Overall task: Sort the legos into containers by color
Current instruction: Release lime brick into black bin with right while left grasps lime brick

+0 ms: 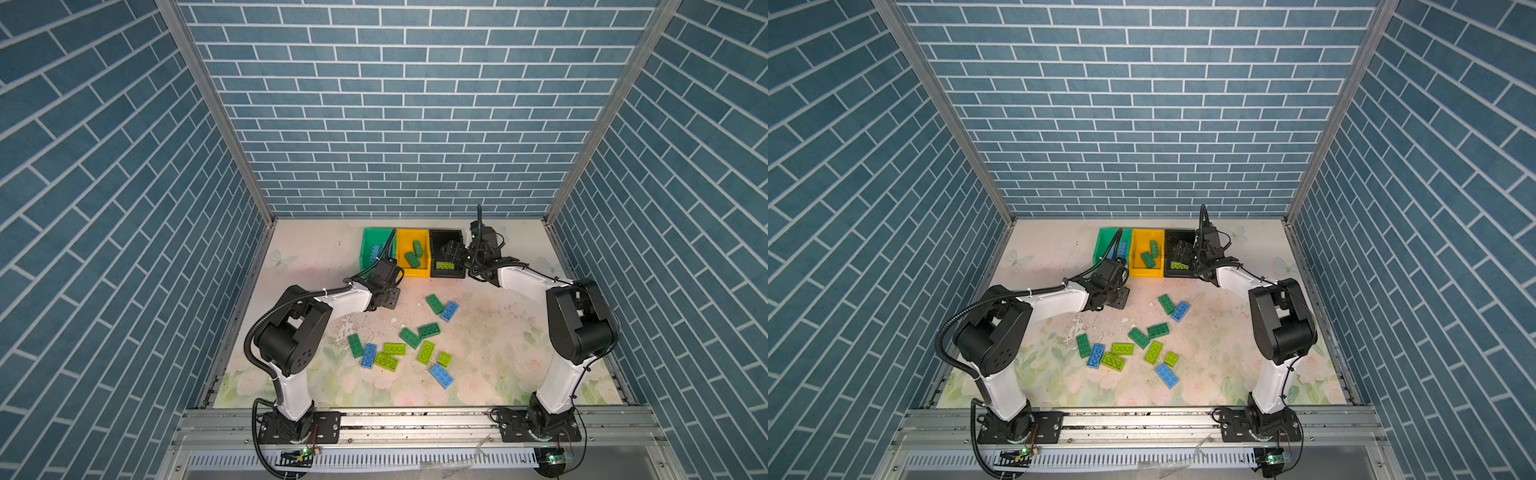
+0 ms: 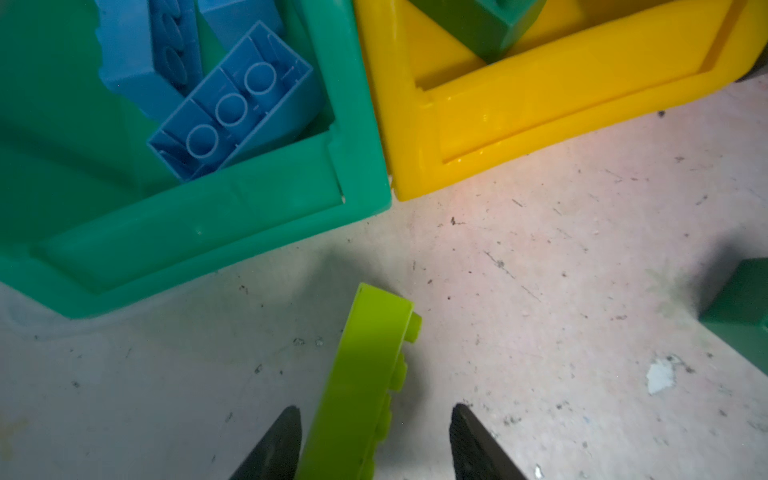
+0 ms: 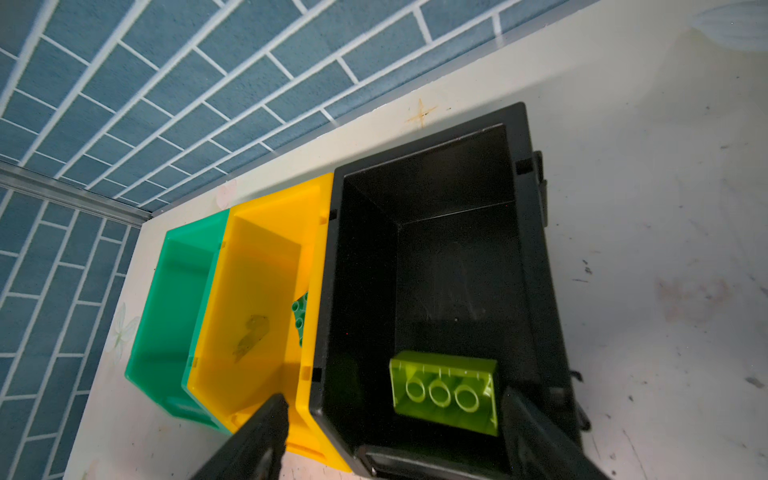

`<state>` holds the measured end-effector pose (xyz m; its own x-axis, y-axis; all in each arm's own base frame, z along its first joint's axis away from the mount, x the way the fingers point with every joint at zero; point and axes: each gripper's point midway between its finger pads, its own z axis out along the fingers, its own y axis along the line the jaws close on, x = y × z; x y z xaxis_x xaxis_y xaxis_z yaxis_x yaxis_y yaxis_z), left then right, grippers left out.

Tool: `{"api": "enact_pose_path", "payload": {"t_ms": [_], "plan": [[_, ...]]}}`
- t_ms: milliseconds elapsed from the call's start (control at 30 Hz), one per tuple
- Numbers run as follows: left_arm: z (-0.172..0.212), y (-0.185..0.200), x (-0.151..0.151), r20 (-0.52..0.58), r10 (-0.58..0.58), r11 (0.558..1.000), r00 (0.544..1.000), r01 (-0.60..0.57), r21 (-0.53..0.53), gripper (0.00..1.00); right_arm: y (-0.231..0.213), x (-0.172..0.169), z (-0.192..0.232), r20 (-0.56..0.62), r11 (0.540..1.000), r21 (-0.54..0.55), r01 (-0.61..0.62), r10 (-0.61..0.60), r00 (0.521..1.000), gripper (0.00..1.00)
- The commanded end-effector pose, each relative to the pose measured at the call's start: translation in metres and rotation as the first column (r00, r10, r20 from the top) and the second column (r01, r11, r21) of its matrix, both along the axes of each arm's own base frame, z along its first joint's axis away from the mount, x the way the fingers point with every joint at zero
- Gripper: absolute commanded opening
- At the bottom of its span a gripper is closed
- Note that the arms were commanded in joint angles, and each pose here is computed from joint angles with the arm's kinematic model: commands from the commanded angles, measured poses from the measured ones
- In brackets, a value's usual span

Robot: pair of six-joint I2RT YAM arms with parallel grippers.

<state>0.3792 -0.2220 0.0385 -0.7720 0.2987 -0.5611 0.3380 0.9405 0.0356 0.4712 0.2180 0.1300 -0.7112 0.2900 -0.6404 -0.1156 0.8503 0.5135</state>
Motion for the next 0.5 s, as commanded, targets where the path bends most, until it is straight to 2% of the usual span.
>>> {"api": "enact_pose_path", "payload": {"t_ms": [0, 167, 467], "plan": [[0.004, -0.001, 0.01, 0.029, 0.007, 1.0, 1.0, -0.007, 0.003, 0.58, -0.001, -0.001, 0.032, 0.065, 1.0, 0.019, -0.012, 0.011, 0.998, 0.81], [0.0, 0.0, 0.015, 0.013, 0.015, 0.999, 1.0, -0.015, 0.03, 0.52, -0.007, -0.017, 0.033, 0.056, 1.0, 0.023, -0.01, 0.009, 0.998, 0.81], [-0.004, 0.002, 0.011, 0.006, 0.016, 0.999, 1.0, -0.016, 0.031, 0.37, -0.023, -0.041, 0.041, 0.091, 0.999, -0.037, -0.016, 0.02, 0.996, 0.81]]}}
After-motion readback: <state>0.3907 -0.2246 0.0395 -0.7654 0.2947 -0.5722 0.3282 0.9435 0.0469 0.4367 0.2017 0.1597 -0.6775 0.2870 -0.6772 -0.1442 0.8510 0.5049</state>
